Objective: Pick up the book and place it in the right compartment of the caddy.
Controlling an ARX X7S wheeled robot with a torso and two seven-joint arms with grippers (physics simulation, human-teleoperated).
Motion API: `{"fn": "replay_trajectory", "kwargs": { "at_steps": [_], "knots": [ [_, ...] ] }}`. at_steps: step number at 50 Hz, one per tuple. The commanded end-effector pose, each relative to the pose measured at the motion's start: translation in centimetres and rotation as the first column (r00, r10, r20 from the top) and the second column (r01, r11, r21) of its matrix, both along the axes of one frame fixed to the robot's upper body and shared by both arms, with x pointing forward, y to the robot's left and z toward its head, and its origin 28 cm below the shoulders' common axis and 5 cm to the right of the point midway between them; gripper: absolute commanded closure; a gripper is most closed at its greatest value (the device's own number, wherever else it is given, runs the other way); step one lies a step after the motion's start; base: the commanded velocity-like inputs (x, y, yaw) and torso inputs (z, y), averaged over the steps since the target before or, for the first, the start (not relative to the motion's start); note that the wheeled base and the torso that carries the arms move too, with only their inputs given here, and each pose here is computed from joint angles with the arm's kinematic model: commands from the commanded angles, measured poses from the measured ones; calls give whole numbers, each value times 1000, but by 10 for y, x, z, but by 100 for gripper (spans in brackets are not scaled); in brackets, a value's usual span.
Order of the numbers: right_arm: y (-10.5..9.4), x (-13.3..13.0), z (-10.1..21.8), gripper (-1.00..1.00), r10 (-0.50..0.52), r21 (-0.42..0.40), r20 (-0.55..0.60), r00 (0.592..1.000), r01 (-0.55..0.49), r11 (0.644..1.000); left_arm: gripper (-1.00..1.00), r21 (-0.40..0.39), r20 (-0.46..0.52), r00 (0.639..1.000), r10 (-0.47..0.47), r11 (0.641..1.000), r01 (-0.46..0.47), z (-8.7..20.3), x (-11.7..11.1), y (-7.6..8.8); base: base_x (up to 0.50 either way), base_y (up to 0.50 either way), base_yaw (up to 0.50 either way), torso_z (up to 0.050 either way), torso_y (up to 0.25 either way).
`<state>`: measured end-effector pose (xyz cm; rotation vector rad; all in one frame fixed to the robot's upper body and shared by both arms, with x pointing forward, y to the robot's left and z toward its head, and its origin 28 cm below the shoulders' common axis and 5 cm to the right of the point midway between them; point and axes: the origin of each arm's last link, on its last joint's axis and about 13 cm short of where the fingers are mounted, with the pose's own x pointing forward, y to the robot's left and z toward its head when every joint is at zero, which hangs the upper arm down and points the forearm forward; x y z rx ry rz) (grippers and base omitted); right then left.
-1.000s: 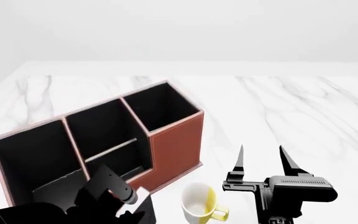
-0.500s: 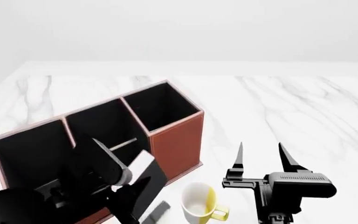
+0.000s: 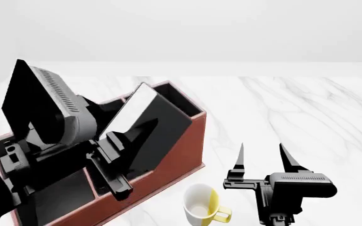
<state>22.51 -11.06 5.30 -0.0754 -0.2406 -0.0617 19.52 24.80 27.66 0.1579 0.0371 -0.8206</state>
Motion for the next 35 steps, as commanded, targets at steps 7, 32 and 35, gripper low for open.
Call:
{"fn": "replay_trajectory", "kwargs": {
  "at_steps": [7,32,35],
  "knots": [
    [0,1,-2,-100,1,4,-4,1000,-1,1000,100,-134,266,958,107,988,-73,69,47,-10,0,0,0,0,1],
    [1,4,-6,-100,-13,14,-6,1000,13,1000,100,230,287,957,46,966,-115,68,155,-46,0,0,0,0,1],
    [3,4,-7,-100,-13,18,-8,1000,13,1000,100,309,270,963,9,946,-95,66,160,-47,0,0,0,0,0]
  ]
}}
